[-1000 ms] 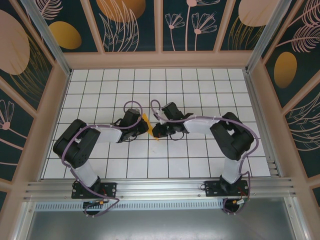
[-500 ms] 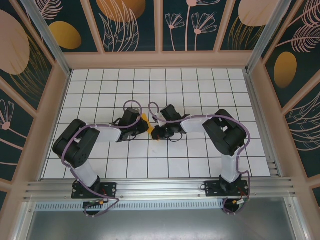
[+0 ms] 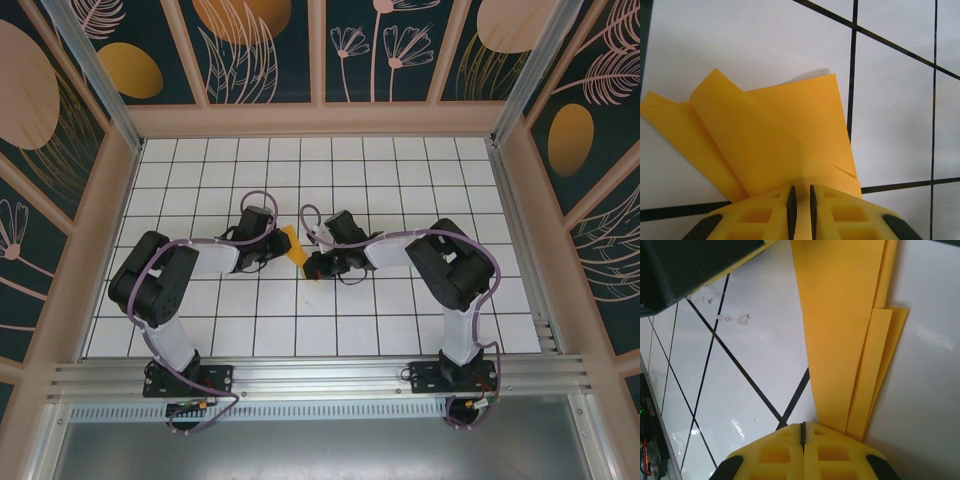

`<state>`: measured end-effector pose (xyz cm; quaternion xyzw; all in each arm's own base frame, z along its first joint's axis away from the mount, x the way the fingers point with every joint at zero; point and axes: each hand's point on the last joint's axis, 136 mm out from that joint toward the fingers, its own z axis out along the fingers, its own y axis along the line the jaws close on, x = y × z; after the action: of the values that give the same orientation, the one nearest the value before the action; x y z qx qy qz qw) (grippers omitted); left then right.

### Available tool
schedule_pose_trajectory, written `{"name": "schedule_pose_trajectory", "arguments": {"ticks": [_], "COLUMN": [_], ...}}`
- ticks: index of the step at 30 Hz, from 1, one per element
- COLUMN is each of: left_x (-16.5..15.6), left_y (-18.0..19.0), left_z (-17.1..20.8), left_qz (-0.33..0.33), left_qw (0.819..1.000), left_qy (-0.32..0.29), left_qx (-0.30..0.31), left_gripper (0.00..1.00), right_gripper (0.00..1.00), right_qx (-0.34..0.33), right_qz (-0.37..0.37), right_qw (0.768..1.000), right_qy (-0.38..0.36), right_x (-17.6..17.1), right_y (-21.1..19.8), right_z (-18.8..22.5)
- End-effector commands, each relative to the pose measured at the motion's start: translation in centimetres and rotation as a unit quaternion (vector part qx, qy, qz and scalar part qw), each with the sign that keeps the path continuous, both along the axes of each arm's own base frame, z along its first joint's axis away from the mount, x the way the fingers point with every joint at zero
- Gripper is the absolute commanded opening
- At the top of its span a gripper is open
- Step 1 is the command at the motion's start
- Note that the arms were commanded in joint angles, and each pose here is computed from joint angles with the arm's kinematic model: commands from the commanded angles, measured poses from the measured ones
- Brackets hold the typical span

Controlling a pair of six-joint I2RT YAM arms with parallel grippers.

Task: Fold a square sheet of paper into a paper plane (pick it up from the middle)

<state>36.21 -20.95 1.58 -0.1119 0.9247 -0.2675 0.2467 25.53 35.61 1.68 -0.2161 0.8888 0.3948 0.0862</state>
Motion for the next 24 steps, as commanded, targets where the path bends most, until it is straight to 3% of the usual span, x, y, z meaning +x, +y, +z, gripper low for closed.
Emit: {"name": "schedule_pose_trajectory", "arguments": {"ticks": [1, 24], "left_x": [1.9, 4.9], "left_y": [4.3, 8.3], "left_z": [-1.8, -1.2], "left_qz": [0.056, 0.098], "left_qw": [0.996, 0.989], "left_qy": [-0.003, -0.021], "left_qx": [0.069, 0.11], "left_gripper": [0.2, 0.21], "right_gripper": [0.0, 0.0], "right_qx": [-0.114, -0.145], "right_qz": [-0.023, -0.044], "right_qw": [0.99, 0.984], "right_qy": [0.077, 0.096], "right_x": [-3.1, -3.1], "right_y": [-4.7, -6.2], "right_z": [-6.0, -7.7]}}
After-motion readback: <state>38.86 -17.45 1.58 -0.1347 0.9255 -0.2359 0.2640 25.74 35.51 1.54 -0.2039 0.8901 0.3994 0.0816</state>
